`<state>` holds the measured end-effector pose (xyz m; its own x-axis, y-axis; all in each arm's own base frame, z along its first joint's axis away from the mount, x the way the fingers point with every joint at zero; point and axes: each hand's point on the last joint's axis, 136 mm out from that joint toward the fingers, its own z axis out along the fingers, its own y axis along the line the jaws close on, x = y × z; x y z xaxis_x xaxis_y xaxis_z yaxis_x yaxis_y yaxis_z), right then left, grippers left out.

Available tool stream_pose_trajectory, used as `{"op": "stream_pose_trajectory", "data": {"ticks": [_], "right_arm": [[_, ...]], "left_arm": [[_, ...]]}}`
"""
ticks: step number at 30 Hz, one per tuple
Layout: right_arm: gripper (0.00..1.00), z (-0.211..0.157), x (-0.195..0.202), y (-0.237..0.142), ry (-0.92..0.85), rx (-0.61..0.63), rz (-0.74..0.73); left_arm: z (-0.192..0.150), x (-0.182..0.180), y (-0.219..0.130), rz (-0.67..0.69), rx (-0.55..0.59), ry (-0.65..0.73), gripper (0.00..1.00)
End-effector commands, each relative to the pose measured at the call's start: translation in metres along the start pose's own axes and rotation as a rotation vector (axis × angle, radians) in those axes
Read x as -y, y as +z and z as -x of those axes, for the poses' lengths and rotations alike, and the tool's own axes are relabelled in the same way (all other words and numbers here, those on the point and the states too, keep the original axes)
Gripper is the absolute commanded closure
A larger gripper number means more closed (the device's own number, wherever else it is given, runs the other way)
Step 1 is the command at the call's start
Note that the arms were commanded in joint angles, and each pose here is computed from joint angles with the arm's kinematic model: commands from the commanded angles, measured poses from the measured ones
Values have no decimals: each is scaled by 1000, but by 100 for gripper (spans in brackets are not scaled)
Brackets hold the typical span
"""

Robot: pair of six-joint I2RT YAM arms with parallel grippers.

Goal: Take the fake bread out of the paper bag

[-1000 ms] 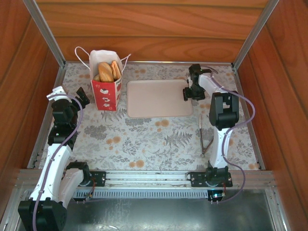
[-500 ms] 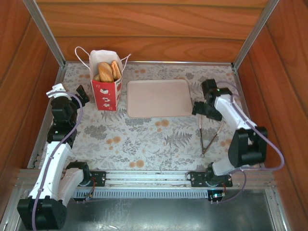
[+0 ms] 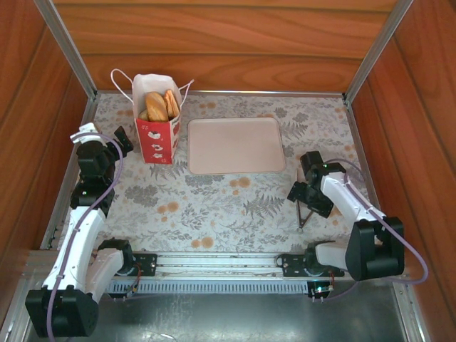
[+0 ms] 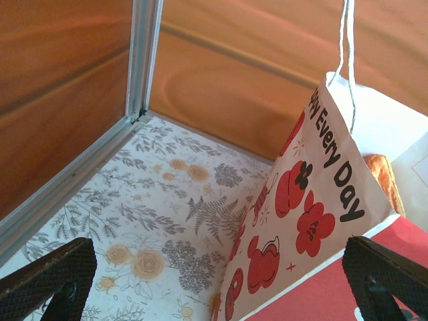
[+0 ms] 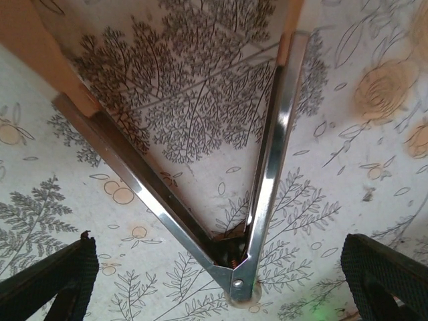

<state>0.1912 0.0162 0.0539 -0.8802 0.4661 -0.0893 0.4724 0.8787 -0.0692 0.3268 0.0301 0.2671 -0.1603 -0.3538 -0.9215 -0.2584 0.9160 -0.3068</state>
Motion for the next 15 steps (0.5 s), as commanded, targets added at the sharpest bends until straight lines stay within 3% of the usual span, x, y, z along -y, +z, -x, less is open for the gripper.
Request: {"op": "stream_pose_trajectory", "data": {"ticks": [1,10,15], "right_arm": [[0,-3,-10,13,43,-37,39],[4,8,-20,40,43,-74,-5],[33,19,-24,46,39,-86,-17]], "left_arm": [[13,4,-3,-5,18,-14,0],[10,-4,-7,44,-5,-7,0],[10,-9,-7,69,2,-5,0]]}}
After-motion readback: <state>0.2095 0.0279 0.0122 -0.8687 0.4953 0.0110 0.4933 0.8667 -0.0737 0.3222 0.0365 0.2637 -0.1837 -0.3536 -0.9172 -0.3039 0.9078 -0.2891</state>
